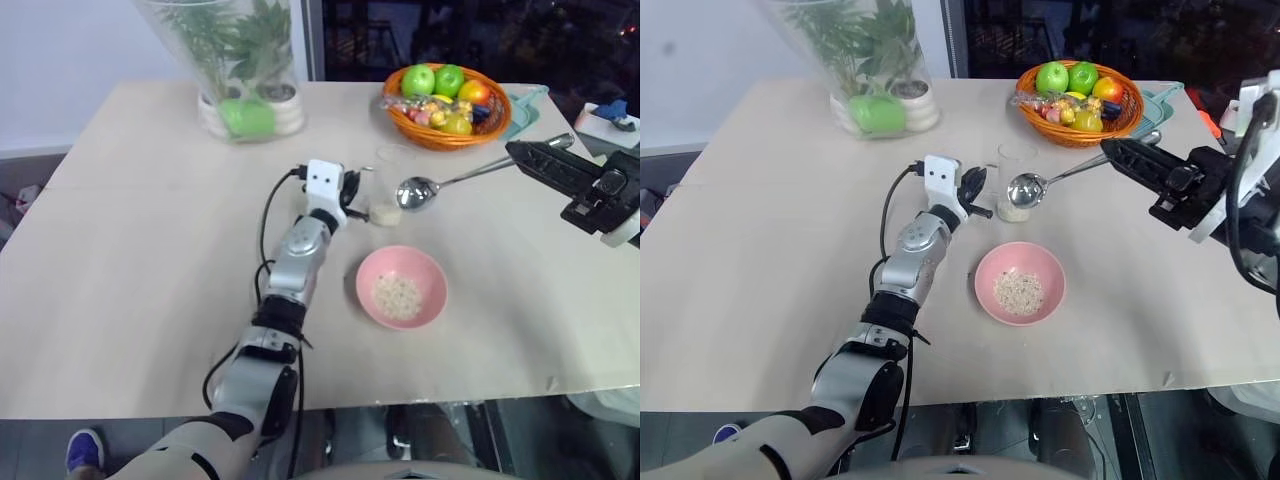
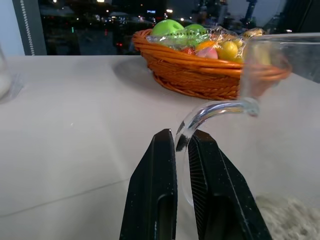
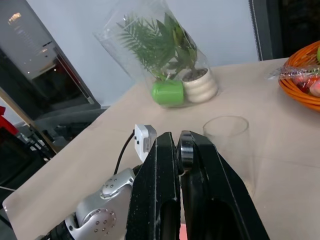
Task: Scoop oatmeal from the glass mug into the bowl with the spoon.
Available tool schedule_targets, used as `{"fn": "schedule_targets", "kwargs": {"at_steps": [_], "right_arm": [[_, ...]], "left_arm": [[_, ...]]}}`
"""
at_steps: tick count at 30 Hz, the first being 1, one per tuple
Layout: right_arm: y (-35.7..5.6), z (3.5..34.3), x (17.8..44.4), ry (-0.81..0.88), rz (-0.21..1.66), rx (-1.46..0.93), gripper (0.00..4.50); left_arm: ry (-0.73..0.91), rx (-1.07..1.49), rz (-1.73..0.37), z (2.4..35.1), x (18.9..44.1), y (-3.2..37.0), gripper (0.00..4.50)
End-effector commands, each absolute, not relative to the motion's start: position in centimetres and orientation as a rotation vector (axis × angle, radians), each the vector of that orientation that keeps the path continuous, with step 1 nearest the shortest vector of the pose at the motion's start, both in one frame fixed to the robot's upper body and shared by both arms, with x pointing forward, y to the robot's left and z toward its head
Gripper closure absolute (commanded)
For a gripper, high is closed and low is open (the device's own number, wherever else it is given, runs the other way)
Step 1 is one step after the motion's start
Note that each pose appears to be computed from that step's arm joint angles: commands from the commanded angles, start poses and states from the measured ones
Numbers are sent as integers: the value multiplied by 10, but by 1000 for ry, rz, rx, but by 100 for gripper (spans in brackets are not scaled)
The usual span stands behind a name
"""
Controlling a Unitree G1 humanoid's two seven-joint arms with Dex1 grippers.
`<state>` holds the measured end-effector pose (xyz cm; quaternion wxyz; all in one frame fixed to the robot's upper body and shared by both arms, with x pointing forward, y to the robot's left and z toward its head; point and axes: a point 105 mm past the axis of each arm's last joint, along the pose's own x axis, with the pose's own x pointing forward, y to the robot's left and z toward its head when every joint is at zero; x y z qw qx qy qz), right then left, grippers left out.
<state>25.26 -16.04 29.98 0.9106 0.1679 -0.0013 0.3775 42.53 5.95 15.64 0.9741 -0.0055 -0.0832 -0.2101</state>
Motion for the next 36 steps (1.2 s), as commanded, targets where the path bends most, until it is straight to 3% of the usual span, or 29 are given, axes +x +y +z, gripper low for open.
{"fn": "schedule_targets", "kwargs": {"at_steps": [1,9,10,24,36], "right_arm": [[-160,310,247,-54,783,322,450],[-159,309,247,-56,779,319,450],[-158,308,248,-57,779,319,450],[-158,306,249,-62,778,322,450],[-148,307,261,-87,792,296,450]], "left_arm": [[-245,-1,-427,175,425,59,404],[-251,3,-437,174,423,60,404],[-252,2,-437,174,423,60,428],[-330,25,-451,182,414,69,428],[-448,137,-434,207,394,145,428]]}}
